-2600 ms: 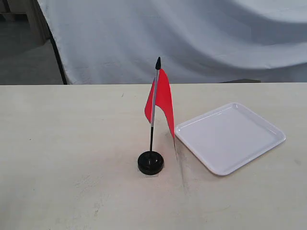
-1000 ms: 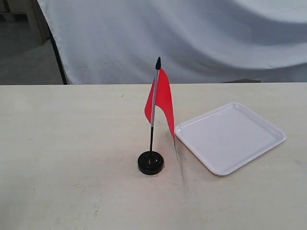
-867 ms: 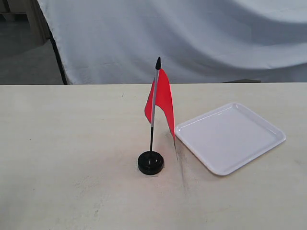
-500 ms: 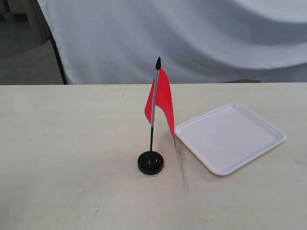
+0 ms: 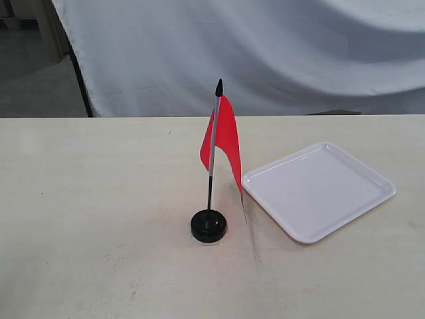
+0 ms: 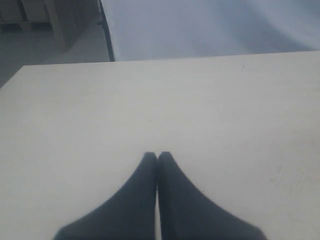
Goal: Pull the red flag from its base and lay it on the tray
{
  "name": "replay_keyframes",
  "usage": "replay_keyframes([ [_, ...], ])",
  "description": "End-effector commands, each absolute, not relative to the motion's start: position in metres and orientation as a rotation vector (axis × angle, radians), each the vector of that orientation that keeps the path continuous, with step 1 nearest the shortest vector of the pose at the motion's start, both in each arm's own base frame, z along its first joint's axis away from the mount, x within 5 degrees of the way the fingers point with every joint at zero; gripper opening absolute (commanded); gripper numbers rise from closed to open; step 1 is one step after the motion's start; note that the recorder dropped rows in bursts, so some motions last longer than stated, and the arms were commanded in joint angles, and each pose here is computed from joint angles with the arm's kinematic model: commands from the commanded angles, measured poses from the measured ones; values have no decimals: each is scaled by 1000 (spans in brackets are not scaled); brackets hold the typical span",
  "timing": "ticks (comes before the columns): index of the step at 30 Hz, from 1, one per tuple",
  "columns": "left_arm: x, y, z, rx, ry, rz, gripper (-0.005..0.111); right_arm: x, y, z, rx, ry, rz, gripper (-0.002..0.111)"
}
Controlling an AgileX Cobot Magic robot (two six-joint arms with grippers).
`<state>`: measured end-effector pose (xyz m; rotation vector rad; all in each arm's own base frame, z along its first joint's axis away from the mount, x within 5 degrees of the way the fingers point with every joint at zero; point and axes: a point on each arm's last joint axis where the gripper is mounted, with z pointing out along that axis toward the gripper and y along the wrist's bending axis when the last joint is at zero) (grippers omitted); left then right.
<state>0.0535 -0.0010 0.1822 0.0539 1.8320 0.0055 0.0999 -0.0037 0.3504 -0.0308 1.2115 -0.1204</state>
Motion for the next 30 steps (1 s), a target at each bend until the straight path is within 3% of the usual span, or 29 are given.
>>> replay_keyframes([
  [1, 53, -1, 182, 48, 1826, 5, 0, 135, -5, 334, -41, 1359, -131, -1],
  [9, 53, -1, 182, 48, 1826, 5, 0, 187, -5, 290, -55, 1635, -123, 3],
  [18, 53, -1, 182, 48, 1826, 5, 0, 220, -3, 238, 131, 1904, 42, 46],
  [22, 53, -1, 182, 48, 1826, 5, 0, 228, 10, 218, 152, 1999, 122, 46],
  [30, 53, -1, 182, 48, 1826, 5, 0, 232, 64, 186, -205, 2126, 197, 47],
])
